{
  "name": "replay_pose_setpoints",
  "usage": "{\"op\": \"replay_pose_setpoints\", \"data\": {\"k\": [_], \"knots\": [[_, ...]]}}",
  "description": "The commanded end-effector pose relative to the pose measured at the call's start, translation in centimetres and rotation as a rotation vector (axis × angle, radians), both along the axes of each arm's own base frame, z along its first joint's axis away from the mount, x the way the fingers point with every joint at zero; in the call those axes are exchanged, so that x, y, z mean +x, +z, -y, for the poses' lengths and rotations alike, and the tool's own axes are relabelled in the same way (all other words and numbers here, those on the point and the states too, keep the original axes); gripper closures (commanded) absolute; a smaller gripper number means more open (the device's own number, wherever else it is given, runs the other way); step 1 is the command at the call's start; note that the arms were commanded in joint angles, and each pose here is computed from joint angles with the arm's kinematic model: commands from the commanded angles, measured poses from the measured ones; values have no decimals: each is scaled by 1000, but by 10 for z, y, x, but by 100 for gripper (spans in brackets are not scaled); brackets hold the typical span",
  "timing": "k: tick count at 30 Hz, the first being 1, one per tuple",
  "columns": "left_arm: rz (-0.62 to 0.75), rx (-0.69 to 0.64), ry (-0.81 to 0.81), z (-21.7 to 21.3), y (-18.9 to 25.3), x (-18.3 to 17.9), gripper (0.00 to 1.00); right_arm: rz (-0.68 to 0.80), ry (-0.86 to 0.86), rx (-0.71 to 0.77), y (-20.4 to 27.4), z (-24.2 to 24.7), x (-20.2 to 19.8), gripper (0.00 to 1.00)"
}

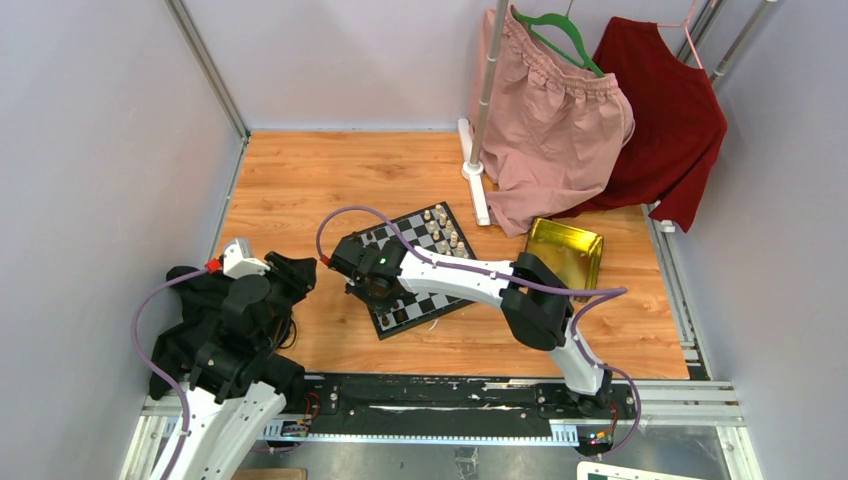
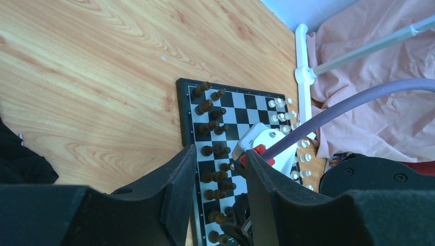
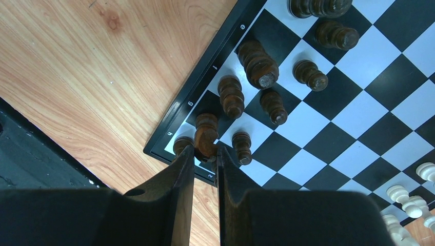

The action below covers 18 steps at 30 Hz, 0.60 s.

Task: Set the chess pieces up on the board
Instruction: Place the chess piece on the chessboard.

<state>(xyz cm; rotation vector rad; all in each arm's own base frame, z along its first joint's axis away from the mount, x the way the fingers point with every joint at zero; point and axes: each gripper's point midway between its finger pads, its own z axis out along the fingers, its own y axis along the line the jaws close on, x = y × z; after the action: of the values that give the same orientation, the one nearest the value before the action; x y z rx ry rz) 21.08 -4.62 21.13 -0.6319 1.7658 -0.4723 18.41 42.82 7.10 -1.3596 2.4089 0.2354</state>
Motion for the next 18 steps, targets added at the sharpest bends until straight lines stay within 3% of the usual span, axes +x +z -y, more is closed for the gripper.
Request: {"op": "replay_pose_setpoints", "data": {"k": [1, 6, 9, 12, 18], "knots": [[24, 4, 10, -3, 8, 0, 55, -7, -21, -28, -5, 4, 6, 100], [20, 4, 7, -2, 7, 0, 55, -9, -18, -28, -5, 3, 6, 94], [21, 5, 5, -2, 7, 1, 55, -5, -17, -25, -3, 3, 6, 77], [19, 5, 3, -1, 6, 1, 55, 2, -16, -19, 0, 3, 8, 67], [15, 7, 0, -1, 6, 2, 55, 13, -9, -2, 6, 0, 9, 63]]}}
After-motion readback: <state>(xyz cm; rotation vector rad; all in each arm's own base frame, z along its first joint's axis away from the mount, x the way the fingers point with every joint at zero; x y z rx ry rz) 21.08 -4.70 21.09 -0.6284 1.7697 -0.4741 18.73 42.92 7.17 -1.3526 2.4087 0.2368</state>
